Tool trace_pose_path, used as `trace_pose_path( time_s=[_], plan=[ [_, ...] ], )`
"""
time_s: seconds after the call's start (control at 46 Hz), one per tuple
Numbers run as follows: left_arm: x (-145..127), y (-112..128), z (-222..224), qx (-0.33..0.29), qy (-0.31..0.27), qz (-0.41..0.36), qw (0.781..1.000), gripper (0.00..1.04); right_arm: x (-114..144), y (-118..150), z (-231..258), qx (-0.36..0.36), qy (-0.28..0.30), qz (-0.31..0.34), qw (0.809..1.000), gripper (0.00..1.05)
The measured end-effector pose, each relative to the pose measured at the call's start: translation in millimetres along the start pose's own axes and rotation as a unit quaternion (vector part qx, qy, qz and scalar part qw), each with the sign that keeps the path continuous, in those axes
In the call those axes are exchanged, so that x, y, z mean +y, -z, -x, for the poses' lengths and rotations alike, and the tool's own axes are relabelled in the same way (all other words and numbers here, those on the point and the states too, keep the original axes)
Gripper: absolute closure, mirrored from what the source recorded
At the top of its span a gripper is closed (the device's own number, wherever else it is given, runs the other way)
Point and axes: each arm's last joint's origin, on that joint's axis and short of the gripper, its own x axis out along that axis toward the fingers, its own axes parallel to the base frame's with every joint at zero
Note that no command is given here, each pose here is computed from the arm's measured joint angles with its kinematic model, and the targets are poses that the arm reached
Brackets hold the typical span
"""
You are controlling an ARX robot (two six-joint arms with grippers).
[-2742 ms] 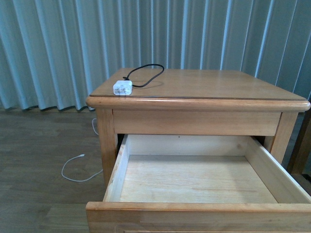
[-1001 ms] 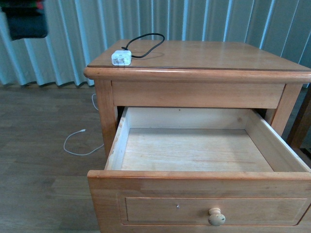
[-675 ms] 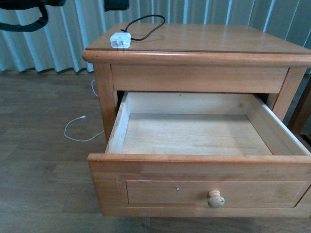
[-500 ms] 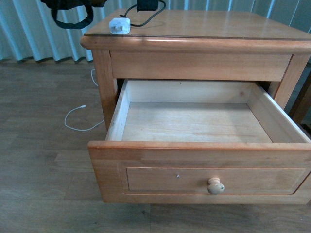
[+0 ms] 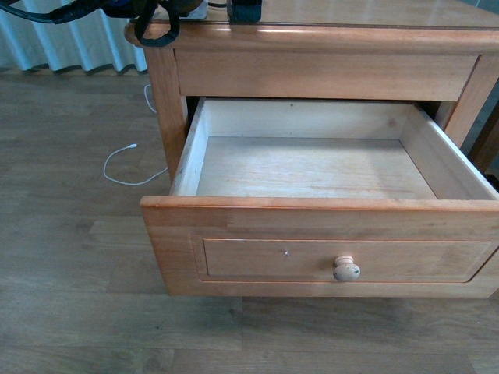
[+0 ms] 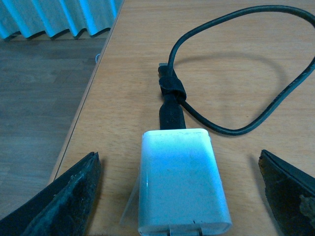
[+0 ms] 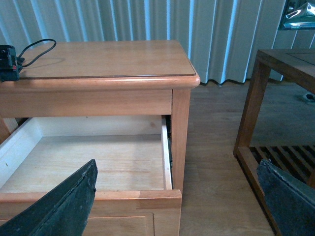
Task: Put charger into drawer
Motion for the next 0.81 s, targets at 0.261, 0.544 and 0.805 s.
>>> trace_pose_path(
  time_s=[0.261, 0.544, 0.805],
  plan=[
    [0, 1, -6, 0.01, -0.019, -0.015, 1.0, 0.15, 0, 0, 0, 0.0, 0.0, 0.0, 1.0, 0.08],
    [-3, 1, -5, 0.015, -0.021, -0.027, 0.999, 0.64, 0, 0, 0, 0.0, 0.0, 0.0, 1.0, 0.08],
    [5, -7, 21, -0.014, -0.001, -0.013, 1.0, 0.65, 0, 0, 0, 0.0, 0.0, 0.0, 1.0, 0.08]
  ],
)
